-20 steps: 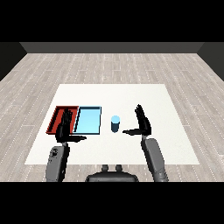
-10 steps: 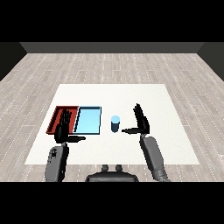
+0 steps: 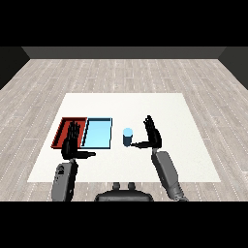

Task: Pick the blue can and put it in the blue box

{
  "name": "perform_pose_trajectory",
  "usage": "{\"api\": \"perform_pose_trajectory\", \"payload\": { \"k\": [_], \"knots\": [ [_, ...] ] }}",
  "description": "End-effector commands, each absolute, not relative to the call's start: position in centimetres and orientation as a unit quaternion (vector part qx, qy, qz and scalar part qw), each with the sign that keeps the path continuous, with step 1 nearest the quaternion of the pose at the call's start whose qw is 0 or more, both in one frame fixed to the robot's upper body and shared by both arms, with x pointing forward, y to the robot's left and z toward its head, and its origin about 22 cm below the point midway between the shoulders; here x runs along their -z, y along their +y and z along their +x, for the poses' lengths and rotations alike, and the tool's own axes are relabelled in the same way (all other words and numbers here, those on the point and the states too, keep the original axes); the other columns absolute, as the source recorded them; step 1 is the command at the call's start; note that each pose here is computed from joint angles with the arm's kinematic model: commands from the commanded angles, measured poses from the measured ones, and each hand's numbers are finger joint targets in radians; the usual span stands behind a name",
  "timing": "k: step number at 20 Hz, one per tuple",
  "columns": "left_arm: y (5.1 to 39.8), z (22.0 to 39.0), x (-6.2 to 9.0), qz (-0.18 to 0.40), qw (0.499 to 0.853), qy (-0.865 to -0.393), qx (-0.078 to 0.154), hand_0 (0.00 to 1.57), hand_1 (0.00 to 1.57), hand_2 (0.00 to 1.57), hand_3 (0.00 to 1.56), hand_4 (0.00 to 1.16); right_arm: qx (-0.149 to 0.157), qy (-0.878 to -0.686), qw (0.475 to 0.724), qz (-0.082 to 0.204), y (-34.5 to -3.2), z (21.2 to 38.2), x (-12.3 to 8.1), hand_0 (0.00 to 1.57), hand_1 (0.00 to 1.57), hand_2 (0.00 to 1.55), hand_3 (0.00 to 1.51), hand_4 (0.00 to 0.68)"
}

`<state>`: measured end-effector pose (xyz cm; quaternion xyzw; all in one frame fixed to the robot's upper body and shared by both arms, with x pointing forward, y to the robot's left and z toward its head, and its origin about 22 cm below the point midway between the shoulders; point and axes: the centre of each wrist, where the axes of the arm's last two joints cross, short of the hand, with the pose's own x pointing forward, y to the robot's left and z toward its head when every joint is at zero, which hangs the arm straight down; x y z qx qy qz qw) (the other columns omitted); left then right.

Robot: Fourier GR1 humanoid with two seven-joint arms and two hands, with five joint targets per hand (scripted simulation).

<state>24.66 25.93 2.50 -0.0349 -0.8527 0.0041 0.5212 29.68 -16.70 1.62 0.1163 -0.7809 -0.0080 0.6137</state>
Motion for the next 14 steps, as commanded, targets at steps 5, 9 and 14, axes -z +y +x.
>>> {"api": "perform_pose_trajectory", "payload": {
  "k": [5, 9, 14],
  "knots": [
    [26.4, 23.5, -4.5, -0.042, 0.52, -0.853, -0.004, 0.0, 0.0, 0.0, 0.0, 0.0, 0.037, -0.769, 0.626, 0.128, -15.0, 29.9, 1.1, 0.0, 0.0, 0.0, 0.0, 0.0],
    [25.2, 25.4, -3.6, -0.034, 0.514, -0.857, -0.005, 0.0, 0.0, 0.0, 0.0, 0.0, 0.054, -0.761, 0.63, 0.141, -13.1, 30.6, 1.4, 0.0, 0.0, 0.0, 0.0, 0.0],
    [26.3, 23.1, -2.9, -0.033, 0.518, -0.855, -0.013, 0.0, 0.0, 0.0, 0.0, 0.0, 0.06, -0.75, 0.644, 0.139, -11.7, 31.6, 2.5, 0.0, 0.0, 0.0, 0.0, 0.0]
  ]
}}
